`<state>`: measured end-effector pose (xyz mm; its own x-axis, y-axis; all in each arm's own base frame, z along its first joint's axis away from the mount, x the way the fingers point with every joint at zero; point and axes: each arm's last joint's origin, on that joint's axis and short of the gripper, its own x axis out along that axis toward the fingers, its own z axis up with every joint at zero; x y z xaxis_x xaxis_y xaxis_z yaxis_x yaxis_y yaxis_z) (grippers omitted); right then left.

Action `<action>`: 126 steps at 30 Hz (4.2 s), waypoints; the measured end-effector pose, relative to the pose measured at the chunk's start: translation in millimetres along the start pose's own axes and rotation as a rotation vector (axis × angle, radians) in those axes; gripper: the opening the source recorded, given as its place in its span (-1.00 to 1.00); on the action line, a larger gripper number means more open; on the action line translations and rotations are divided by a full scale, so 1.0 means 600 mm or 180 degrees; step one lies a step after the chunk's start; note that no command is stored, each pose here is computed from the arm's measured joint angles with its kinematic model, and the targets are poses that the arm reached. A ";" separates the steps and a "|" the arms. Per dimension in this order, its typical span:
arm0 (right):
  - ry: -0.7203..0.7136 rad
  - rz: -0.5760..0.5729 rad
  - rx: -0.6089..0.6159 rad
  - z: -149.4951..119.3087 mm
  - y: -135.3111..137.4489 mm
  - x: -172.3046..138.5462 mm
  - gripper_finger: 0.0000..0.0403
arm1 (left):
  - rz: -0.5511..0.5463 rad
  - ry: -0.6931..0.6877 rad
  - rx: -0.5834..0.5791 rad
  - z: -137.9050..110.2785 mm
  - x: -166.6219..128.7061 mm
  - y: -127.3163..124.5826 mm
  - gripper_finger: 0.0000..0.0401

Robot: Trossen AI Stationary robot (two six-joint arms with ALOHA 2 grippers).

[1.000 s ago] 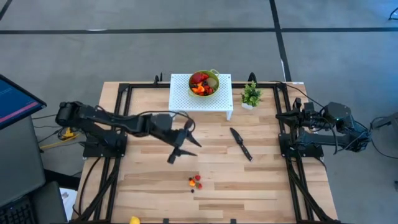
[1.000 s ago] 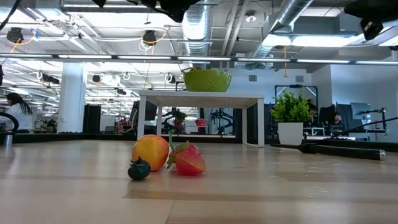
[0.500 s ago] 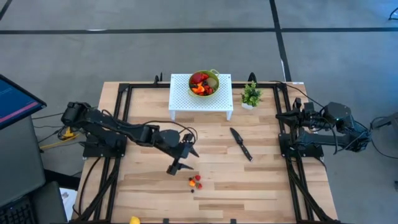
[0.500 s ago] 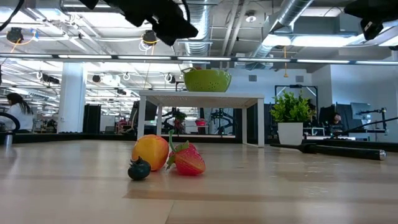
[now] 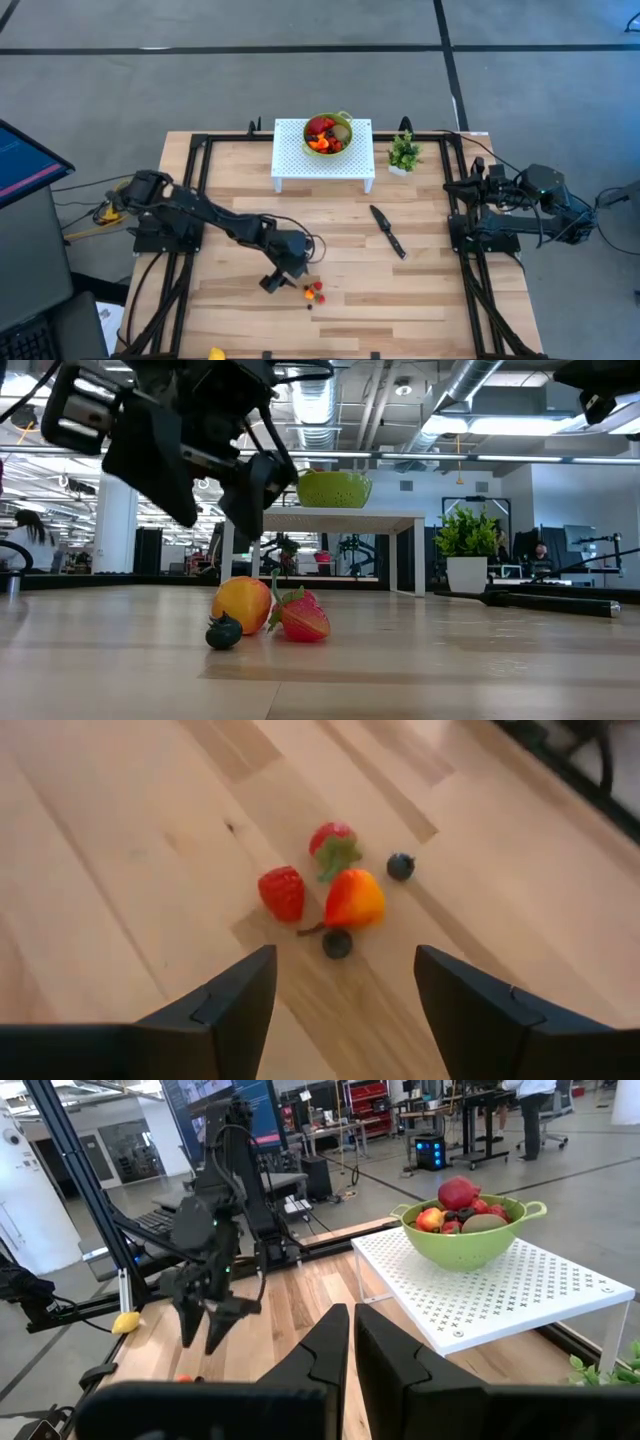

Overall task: Pick & Place Fruit
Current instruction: Put the yellow peach into the green strainer bowl

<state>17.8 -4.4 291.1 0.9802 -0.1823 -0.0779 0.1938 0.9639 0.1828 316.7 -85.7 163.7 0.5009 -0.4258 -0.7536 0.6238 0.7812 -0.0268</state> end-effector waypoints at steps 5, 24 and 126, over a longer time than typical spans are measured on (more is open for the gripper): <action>0.0001 -0.0001 0.0000 0.000 0.000 0.000 -0.92 | -0.0056 0.0054 0.0382 0.014 0.027 -0.011 0.11; -0.0001 0.0000 0.0000 0.000 0.000 0.000 -0.92 | -0.0181 0.0016 0.0336 0.016 0.047 0.000 -0.01; 0.0000 0.0000 0.0000 0.000 0.000 0.000 -0.92 | 0.0681 0.0168 -0.0062 0.018 0.117 -0.071 -0.44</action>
<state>17.9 -4.4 291.2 0.9802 -0.1822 -0.0780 0.1937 0.9638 0.1829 332.0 -153.8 119.1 0.5882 -0.2251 -0.7768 0.4946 0.8600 0.1253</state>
